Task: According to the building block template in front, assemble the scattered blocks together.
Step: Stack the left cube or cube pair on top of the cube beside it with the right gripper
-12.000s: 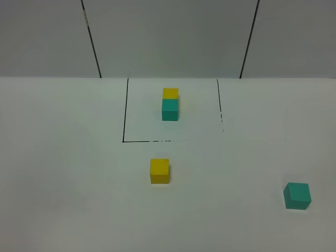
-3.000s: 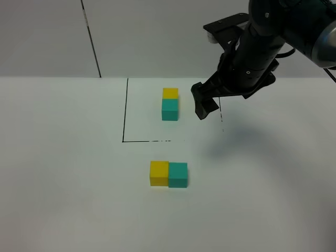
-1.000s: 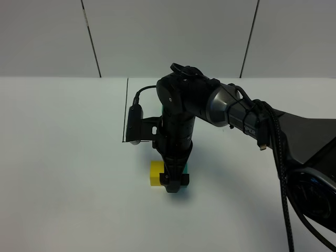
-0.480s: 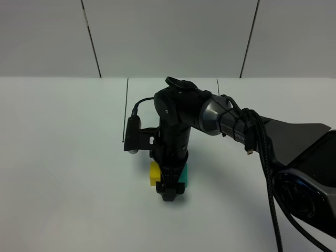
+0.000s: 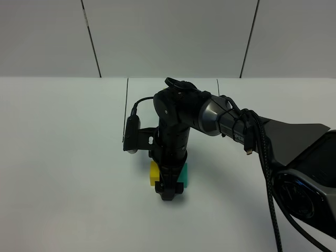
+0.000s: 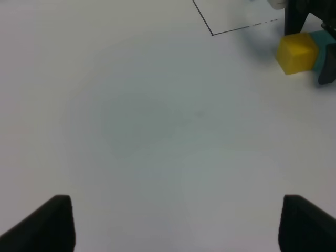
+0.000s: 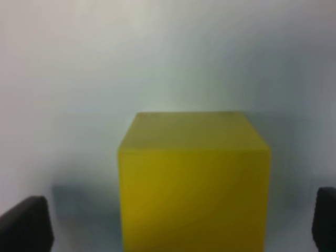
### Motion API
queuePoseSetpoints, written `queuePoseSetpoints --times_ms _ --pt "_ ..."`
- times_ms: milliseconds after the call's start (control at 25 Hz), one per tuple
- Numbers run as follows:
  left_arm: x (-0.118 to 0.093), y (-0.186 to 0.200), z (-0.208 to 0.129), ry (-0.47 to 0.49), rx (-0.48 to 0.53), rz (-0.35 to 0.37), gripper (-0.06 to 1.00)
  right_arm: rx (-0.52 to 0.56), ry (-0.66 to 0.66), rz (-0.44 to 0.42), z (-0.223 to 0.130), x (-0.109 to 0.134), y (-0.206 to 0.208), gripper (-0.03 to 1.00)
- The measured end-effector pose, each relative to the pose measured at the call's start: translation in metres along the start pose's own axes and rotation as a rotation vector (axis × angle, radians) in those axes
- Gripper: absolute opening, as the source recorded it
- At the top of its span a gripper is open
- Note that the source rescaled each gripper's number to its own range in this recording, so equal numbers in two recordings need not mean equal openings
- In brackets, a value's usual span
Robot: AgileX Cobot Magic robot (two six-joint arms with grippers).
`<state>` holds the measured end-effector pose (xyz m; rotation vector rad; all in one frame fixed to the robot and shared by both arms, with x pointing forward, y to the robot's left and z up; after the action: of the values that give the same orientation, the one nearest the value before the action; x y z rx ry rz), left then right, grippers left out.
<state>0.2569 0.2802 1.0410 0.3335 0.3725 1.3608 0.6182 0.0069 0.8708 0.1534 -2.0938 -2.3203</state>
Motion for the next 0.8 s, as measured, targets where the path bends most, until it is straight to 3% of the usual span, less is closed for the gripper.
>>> queuePoseSetpoints --times_ms 160,240,400,560,800 --pt "0.0000 0.0000 0.0000 0.000 0.000 0.000 0.69 0.000 0.000 -0.001 0.0001 -0.0001 0.0000 0.99" --pt "0.0000 0.0000 0.0000 0.000 0.000 0.000 0.69 0.000 0.000 -0.001 0.0001 -0.0001 0.0000 0.94" --pt "0.0000 0.0000 0.0000 0.000 0.000 0.000 0.69 0.003 0.002 -0.003 -0.0003 -0.0003 0.0000 0.54" --pt "0.0000 0.0000 0.0000 0.000 0.000 0.000 0.69 0.003 0.002 -0.003 -0.0004 -0.0003 0.0000 0.00" --pt "0.0000 0.0000 0.0000 0.000 0.000 0.000 0.69 0.003 0.002 -0.003 -0.0004 -0.0003 0.0000 0.01"
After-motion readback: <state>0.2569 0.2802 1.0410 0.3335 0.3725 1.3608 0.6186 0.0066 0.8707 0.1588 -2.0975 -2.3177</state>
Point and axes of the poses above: a point on each arm's last joint axis where the gripper is mounted, y pointing back along that axis away from the gripper, x along the wrist's bending axis when the last joint is at zero, z = x × y, the point moved 3 cm from there along -y, pointing out along that axis toward the gripper, and after that the axes turned 8 degrees about y, right-handed, at the moved point
